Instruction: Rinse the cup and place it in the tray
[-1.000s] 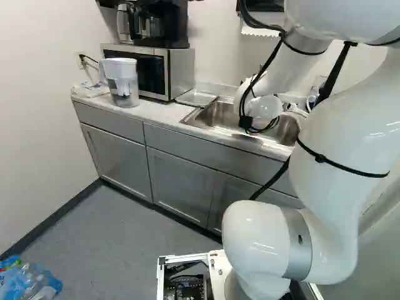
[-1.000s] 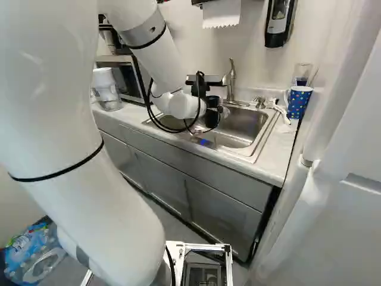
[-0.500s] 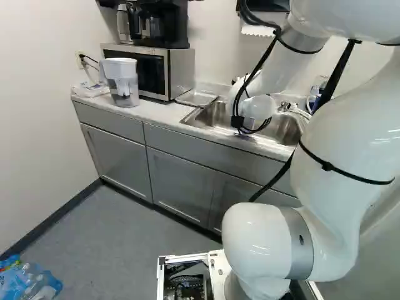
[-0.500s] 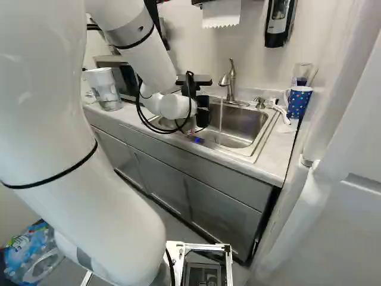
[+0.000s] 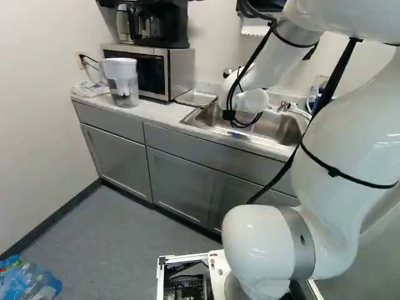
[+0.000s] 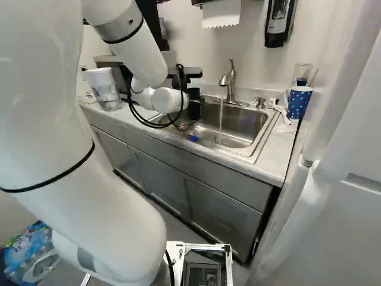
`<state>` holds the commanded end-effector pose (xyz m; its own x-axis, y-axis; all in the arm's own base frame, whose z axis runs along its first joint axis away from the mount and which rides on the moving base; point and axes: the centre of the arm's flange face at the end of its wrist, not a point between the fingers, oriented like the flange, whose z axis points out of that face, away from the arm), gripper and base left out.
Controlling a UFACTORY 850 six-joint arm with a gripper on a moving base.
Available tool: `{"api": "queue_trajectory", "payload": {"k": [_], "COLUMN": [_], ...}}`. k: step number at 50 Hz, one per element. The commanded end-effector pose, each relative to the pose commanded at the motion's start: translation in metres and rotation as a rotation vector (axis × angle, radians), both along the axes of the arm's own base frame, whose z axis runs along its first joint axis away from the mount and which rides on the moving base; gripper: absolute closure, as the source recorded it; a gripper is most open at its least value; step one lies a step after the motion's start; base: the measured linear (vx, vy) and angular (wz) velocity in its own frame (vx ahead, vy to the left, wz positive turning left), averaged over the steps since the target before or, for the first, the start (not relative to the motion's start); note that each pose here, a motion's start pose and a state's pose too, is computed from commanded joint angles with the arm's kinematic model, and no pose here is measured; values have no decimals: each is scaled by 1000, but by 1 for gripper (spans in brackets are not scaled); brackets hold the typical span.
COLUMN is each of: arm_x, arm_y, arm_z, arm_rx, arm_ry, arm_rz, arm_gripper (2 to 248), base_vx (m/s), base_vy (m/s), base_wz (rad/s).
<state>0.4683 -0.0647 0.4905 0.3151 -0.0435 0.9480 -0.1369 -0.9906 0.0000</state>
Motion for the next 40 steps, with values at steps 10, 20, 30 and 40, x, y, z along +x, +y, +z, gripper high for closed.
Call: {"api": "queue_trajectory", "payload": {"k": [10, 20, 30, 40], "arm_x": [-1, -4, -5, -4], "arm_y": [0, 1, 4, 11], "arm_z": [9, 17, 25, 34], "arm_rx": [0, 1, 2, 2], "arm_ry": [-2, 5, 15, 16], "arm_rz": [1, 1, 7, 23], "arm_gripper": [124, 124, 124, 124], "base_vx": [0, 0, 0, 0], "base_vy": [0, 0, 0, 0], "base_wz": [0, 0, 0, 0]}}
